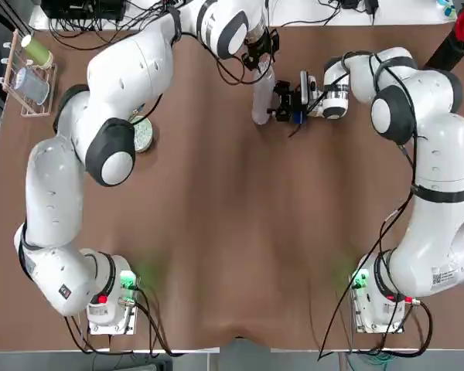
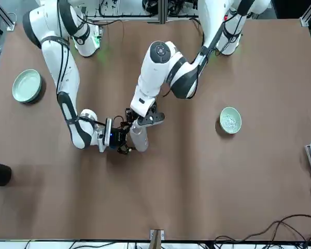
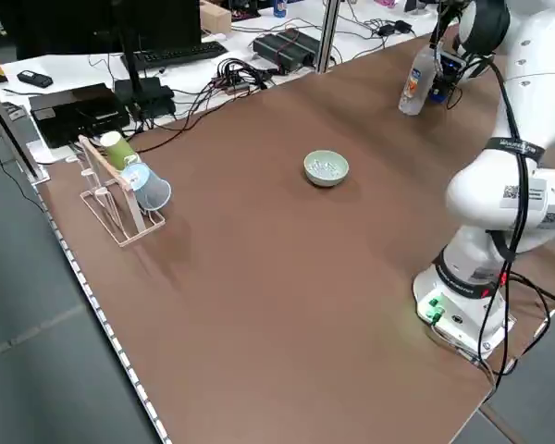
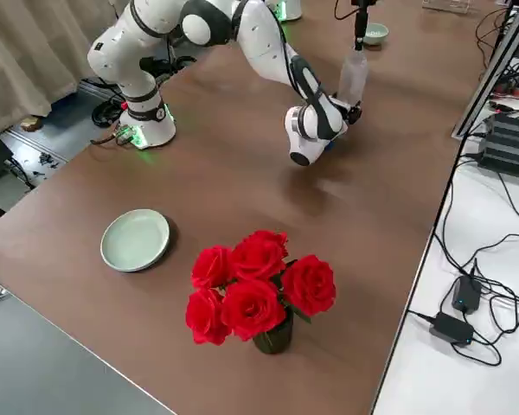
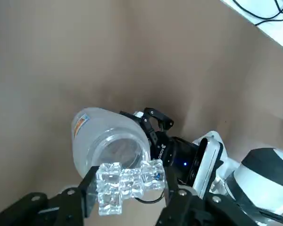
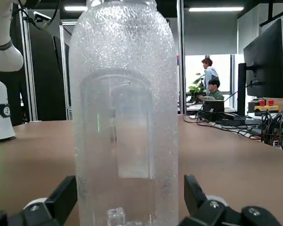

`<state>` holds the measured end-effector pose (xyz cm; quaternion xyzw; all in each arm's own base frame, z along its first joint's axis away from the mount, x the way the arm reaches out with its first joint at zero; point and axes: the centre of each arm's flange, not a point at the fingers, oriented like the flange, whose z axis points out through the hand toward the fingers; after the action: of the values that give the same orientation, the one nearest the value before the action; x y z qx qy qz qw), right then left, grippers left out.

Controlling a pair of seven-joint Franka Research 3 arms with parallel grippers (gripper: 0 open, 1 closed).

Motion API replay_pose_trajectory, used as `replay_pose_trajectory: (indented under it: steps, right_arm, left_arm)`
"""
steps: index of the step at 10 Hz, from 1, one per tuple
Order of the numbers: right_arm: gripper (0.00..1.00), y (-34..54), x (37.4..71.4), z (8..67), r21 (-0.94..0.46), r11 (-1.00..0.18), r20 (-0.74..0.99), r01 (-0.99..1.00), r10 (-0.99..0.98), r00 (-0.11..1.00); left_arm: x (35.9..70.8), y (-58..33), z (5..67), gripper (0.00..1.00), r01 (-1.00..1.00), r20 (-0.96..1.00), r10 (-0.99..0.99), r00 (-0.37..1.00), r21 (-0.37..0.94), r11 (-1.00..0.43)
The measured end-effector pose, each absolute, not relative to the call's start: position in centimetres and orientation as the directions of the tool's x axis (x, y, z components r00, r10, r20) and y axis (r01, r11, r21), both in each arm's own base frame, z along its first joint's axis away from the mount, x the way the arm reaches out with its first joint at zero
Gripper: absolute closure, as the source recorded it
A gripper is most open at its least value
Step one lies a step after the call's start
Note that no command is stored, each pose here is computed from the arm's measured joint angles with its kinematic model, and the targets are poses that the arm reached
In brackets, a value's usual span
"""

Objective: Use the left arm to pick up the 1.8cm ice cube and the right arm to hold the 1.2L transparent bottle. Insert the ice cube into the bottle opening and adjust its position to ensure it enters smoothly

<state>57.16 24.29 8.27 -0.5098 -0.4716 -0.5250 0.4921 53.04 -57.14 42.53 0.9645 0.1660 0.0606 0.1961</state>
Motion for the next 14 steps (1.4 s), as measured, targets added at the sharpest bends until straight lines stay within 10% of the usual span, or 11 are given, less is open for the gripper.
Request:
replay_pose_trajectory:
  steps: [14]
  right_arm:
    - [0.0, 24.29, 57.15, 8.27, -0.006, -0.071, 0.999, 0.997, -0.036, 0.004]
  left_arm:
    - [53.24, -57.21, 41.79, 0.41, 0.298, 0.052, 0.347, 0.937, 0.4, -0.867]
